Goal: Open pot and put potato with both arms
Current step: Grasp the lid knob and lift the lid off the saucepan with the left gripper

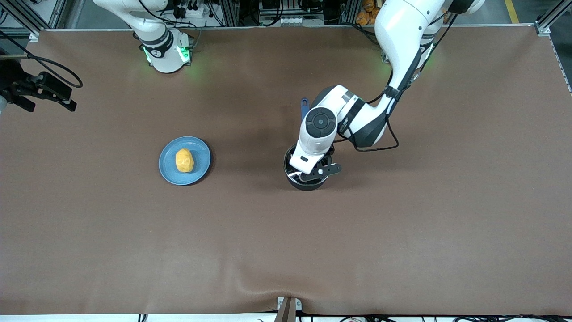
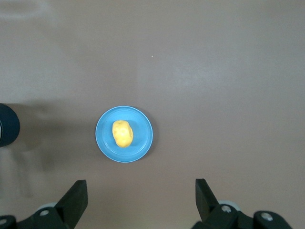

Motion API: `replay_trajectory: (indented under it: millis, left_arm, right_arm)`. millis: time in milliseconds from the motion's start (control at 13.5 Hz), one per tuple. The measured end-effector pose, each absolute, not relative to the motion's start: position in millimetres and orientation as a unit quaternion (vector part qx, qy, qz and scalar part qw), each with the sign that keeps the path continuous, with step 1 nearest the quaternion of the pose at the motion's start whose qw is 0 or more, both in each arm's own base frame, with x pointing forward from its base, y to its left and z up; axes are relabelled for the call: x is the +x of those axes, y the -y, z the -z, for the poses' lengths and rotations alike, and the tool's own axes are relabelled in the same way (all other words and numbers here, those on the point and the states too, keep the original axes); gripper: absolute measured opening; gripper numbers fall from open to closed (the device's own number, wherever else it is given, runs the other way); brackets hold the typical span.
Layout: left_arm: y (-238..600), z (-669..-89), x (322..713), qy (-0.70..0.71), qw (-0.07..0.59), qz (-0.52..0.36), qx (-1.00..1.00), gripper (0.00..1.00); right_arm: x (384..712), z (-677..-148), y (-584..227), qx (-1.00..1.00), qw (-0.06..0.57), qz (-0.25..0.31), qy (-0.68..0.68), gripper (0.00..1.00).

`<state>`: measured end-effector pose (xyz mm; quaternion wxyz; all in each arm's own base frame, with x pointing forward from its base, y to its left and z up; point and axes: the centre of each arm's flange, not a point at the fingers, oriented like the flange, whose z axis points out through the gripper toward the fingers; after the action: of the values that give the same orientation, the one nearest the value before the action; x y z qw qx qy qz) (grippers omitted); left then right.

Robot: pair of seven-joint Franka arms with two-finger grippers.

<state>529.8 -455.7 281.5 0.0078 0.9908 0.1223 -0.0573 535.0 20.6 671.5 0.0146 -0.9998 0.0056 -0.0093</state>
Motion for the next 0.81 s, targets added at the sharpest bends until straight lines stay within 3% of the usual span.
replay_trajectory:
  millis: [148, 443, 813]
  left_arm:
    - [456.8, -283.5, 531.2, -0.123, 0.011, 0.054, 0.991, 0.6]
    - [454.3, -299.4, 539.4, -0.132, 0.018, 0.043, 0.99, 0.6]
    - [409.5, -395.9, 561.4, -0.16, 0.021, 0.009, 0.987, 0.6]
  right_arm:
    - [535.0, -671.5, -20.6, -1.0, 0.015, 0.009, -0.006, 1.0]
    - [535.1, -671.7, -20.6, -1.0, 0.015, 0.01, -0.006, 1.0]
    - [535.7, -676.2, -20.7, -1.0, 0.015, 0.016, -0.005, 1.0]
